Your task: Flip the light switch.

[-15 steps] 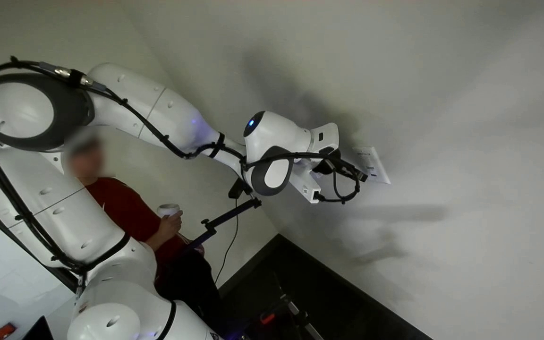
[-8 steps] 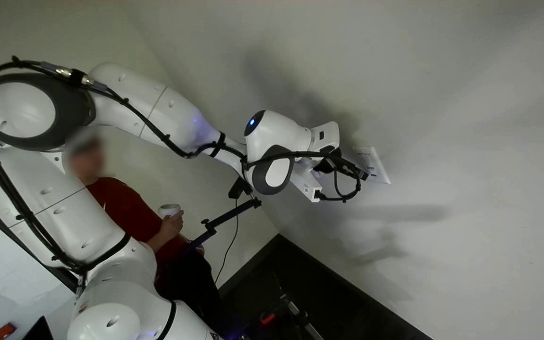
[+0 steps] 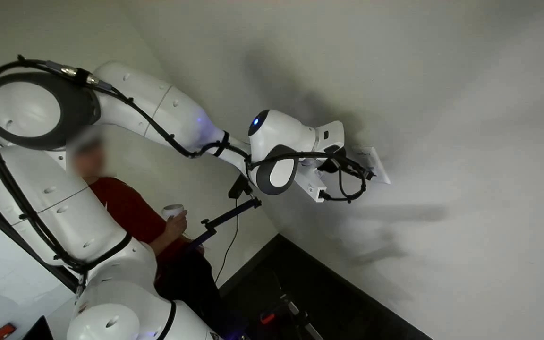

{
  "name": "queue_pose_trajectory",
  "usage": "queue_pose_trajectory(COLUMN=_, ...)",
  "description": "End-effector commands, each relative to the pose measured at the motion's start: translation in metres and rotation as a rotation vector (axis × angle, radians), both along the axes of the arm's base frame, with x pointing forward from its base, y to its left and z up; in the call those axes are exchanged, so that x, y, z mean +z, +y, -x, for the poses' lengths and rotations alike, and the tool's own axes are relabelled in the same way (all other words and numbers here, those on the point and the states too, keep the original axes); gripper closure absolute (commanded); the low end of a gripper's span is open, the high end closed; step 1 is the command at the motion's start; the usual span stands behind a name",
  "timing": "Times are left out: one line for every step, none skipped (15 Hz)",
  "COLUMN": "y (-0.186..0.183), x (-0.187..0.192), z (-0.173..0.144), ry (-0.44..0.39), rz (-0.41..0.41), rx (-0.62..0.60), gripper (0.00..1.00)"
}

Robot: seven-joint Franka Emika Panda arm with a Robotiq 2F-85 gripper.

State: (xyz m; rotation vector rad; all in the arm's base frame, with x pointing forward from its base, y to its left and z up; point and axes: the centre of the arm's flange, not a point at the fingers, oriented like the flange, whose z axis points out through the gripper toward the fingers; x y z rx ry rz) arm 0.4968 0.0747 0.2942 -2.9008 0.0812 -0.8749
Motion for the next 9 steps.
queue_pose_trajectory(y=-0.004, x=-0.002, z=-0.013, ry=-0.054, rz=-0.007, rx=0.005, gripper=1.00)
queue_pose_trajectory(y=-0.004, x=-0.002, z=-0.014, ry=-0.065, rz=-0.017, rx=0.002, gripper=1.00)
queue_pose_trajectory(y=-0.003, x=-0.002, z=-0.013, ry=-0.063, rz=-0.007, rx=-0.004, gripper=1.00)
queue_pose_trajectory(y=-0.005, x=-0.002, z=-0.008, ry=-0.045, rz=0.017, rx=-0.014, gripper=1.00)
queue_pose_trajectory(y=-0.007, x=-0.001, z=0.002, ry=-0.014, rz=0.050, rx=-0.026, gripper=1.00)
queue_pose_trajectory(y=-0.011, x=0.000, z=0.011, ry=0.001, rz=0.065, rx=-0.038, gripper=1.00)
queue_pose_trajectory(y=-0.018, x=0.004, z=0.020, ry=0.002, rz=0.086, rx=-0.047, gripper=1.00)
queue_pose_trajectory(y=-0.025, x=0.005, z=0.026, ry=0.004, rz=0.095, rx=-0.048, gripper=1.00)
queue_pose_trajectory(y=-0.034, x=0.007, z=0.032, ry=0.011, rz=0.098, rx=-0.049, gripper=1.00)
